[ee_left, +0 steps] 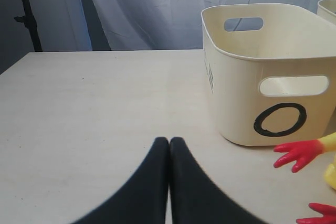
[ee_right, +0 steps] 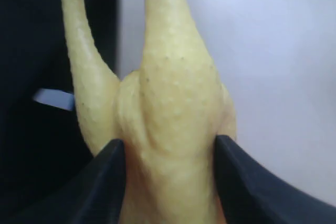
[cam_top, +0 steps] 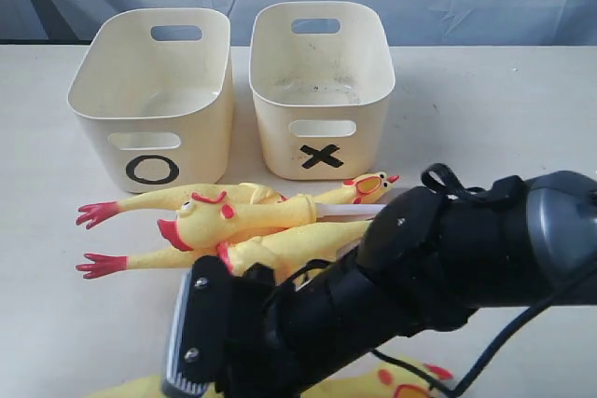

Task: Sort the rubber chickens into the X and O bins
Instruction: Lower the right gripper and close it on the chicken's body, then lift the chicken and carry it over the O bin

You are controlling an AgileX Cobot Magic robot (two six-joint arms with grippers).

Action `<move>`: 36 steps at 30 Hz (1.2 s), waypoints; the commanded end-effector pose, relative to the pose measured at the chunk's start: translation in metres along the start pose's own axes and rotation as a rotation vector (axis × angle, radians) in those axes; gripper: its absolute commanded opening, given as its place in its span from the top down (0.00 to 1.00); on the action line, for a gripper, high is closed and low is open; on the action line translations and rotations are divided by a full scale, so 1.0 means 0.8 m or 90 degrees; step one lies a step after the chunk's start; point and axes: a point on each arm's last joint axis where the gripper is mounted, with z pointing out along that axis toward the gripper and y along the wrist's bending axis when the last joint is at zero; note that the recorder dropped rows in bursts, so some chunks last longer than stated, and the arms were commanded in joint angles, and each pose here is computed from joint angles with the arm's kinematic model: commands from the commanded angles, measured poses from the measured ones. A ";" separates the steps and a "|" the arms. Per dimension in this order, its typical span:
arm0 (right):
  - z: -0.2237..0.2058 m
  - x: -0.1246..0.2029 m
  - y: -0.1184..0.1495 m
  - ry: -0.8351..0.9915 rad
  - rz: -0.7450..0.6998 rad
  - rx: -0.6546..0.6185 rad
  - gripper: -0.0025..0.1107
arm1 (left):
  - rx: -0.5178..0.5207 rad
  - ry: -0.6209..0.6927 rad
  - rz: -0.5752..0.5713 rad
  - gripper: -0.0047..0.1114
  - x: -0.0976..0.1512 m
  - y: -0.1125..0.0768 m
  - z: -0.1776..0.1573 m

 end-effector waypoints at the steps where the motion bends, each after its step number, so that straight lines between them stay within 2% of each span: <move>1: -0.029 -0.073 0.002 -0.115 -0.012 -0.046 0.99 | 0.004 -0.009 -0.005 0.96 -0.002 0.000 -0.001; 9: -0.095 -0.156 -0.002 -0.210 -0.102 0.015 0.99 | 0.004 -0.009 -0.005 0.96 -0.002 0.000 -0.001; 12: -0.123 -0.185 -0.005 -0.257 -0.130 0.075 0.99 | 0.004 -0.009 -0.005 0.96 -0.002 0.000 -0.001; 15: -0.155 -0.212 -0.026 -0.304 -0.126 0.240 0.99 | 0.004 -0.009 -0.005 0.96 -0.002 0.000 -0.001; 16: -0.169 -0.221 -0.042 -0.321 -0.106 0.338 0.99 | 0.004 -0.009 -0.005 0.96 -0.002 0.000 -0.001; 18: -0.189 -0.231 -0.066 -0.353 -0.041 0.464 0.99 | 0.004 -0.009 -0.005 0.96 -0.002 0.000 -0.001; 20: -0.204 -0.236 -0.092 -0.367 -0.017 0.517 0.99 | 0.004 -0.009 -0.005 0.96 -0.002 0.000 -0.001; 21: -0.209 -0.239 -0.102 -0.374 -0.016 0.516 0.99 | 0.004 -0.009 -0.005 0.96 -0.002 0.000 -0.001; 25: -0.210 -0.248 -0.167 -0.454 0.090 0.441 0.99 | 0.004 -0.009 -0.005 0.96 -0.002 0.000 -0.001; 27: -0.204 -0.255 -0.191 -0.485 0.099 0.411 0.99 | 0.004 -0.009 -0.005 0.96 -0.002 0.000 -0.001; 29: -0.184 -0.259 -0.211 -0.501 0.085 0.382 0.99 | 0.004 -0.009 -0.005 0.96 -0.002 0.000 -0.001; 36: -0.150 -0.267 -0.247 -0.489 0.019 0.397 0.99 | 0.004 -0.009 -0.005 0.96 -0.002 0.000 -0.001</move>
